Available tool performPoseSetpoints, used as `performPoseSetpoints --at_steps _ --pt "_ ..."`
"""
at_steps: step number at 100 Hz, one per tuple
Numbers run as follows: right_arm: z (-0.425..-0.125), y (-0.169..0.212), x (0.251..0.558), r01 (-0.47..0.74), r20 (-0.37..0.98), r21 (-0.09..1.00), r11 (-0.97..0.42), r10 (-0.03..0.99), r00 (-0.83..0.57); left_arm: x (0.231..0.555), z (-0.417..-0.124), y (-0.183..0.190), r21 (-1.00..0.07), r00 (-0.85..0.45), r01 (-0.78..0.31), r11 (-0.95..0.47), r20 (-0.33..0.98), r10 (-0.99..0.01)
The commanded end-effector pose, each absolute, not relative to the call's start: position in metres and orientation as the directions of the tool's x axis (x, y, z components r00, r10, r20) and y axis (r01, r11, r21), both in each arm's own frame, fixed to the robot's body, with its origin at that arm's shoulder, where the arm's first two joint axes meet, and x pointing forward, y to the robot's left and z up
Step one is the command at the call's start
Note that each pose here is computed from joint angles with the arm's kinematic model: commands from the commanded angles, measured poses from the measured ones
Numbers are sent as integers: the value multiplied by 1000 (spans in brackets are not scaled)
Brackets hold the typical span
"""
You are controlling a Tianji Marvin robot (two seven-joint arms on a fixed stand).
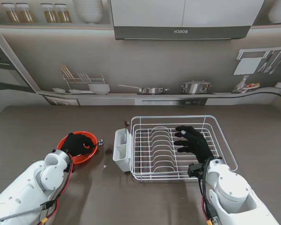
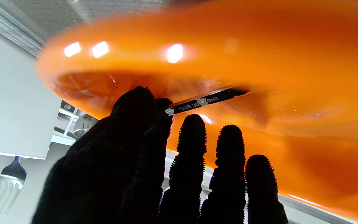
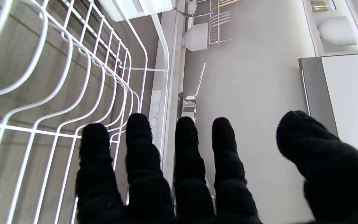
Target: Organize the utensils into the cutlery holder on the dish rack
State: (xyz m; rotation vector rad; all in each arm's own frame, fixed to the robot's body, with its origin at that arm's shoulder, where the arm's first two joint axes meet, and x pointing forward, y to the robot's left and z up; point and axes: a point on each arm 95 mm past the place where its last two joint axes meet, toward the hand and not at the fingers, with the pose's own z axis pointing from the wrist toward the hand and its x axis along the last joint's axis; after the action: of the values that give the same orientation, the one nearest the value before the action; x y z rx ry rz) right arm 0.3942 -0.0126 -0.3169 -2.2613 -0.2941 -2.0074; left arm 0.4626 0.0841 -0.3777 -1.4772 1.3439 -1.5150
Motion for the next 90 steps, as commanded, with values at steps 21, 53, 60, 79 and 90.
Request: performPoseSetpoints --at_steps 21,53,60,79,90 --pt "-317 -8 392 227 991 44 -973 71 113 465 -382 79 -927 -174 -225 -300 341 -924" --pt "-317 -9 392 227 991 44 -973 72 114 467 -382 80 -926 -167 -207 -315 350 -922" --pt "-317 -9 392 228 991 45 -973 72 113 468 -382 80 -925 -166 -203 -320 355 -920" --pt "-318 -8 391 228 991 45 -973 73 115 468 -382 81 -924 -163 -193 -329 361 -918" --pt "-318 -8 391 228 990 45 -973 73 116 468 -382 82 -922 -161 -189 -337 367 -916"
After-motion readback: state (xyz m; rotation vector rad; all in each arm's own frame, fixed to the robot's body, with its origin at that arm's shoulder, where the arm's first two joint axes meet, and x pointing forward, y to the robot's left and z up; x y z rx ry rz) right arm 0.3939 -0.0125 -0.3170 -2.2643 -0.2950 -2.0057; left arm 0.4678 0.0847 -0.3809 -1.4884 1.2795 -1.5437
